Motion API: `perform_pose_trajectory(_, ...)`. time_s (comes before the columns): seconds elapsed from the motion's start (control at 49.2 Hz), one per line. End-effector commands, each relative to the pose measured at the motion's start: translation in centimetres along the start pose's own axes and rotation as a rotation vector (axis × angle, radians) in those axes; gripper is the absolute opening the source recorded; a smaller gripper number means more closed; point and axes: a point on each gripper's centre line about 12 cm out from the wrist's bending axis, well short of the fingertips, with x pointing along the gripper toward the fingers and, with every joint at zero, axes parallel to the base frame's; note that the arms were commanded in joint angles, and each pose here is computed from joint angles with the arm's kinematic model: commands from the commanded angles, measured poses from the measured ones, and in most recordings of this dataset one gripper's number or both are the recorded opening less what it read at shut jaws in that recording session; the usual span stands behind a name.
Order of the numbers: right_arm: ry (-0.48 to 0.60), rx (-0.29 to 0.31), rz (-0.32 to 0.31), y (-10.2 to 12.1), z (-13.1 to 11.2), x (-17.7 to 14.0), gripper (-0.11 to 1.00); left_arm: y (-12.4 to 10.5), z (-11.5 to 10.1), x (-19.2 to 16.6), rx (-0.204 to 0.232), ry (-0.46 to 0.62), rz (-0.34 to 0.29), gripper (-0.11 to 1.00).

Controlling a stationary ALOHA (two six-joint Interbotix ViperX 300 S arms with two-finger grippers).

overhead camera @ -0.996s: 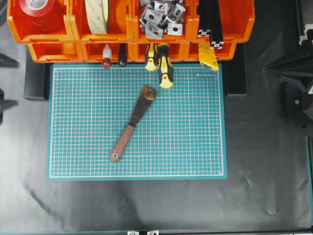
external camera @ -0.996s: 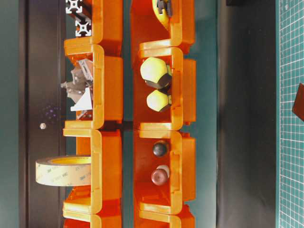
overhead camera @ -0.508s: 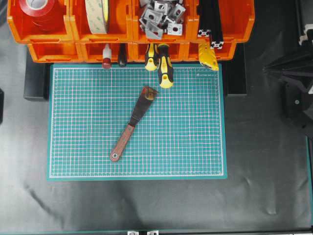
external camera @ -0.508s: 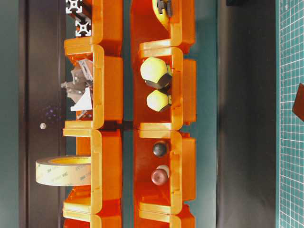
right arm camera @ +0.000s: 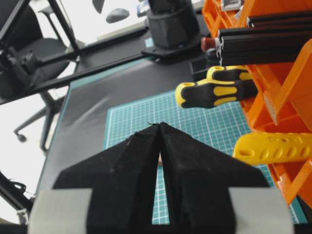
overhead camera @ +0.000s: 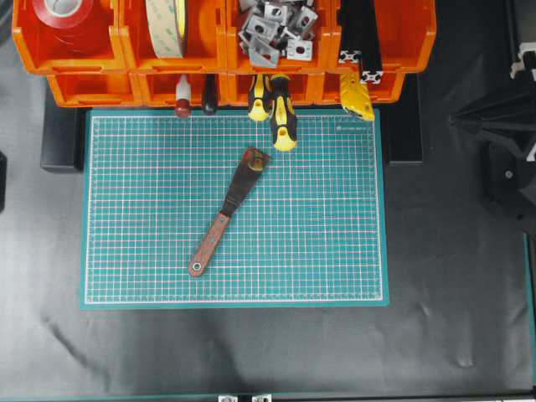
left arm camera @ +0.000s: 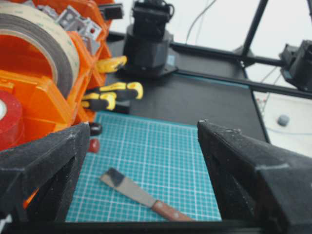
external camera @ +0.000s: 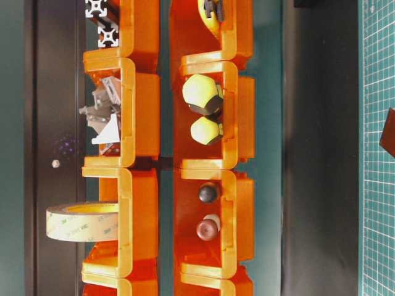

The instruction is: Pick scraper from container rack with left arm.

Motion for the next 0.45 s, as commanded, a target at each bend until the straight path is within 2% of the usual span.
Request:
perform_pose_trajectory(0.0,-0.020,0.003,0.004,0.3,1.1,0.2,-0.01,0.0,0.2,-0.1,-0.002,-0.010,-0.004,0.85)
perform_pose_trajectory(0.224,-0.027,0.006,0.006,0.3,1.2,0.2,-0.01,0.4,-0.3,0.0,0.002,-0.005,0.020,0.85)
perform_pose_trajectory(0.427,-0.020,0.006,0.004,0.3,1.1,0.3,-0.01,1.8,0.1,-0.3,-0.010,-0.044,0.113,0.85)
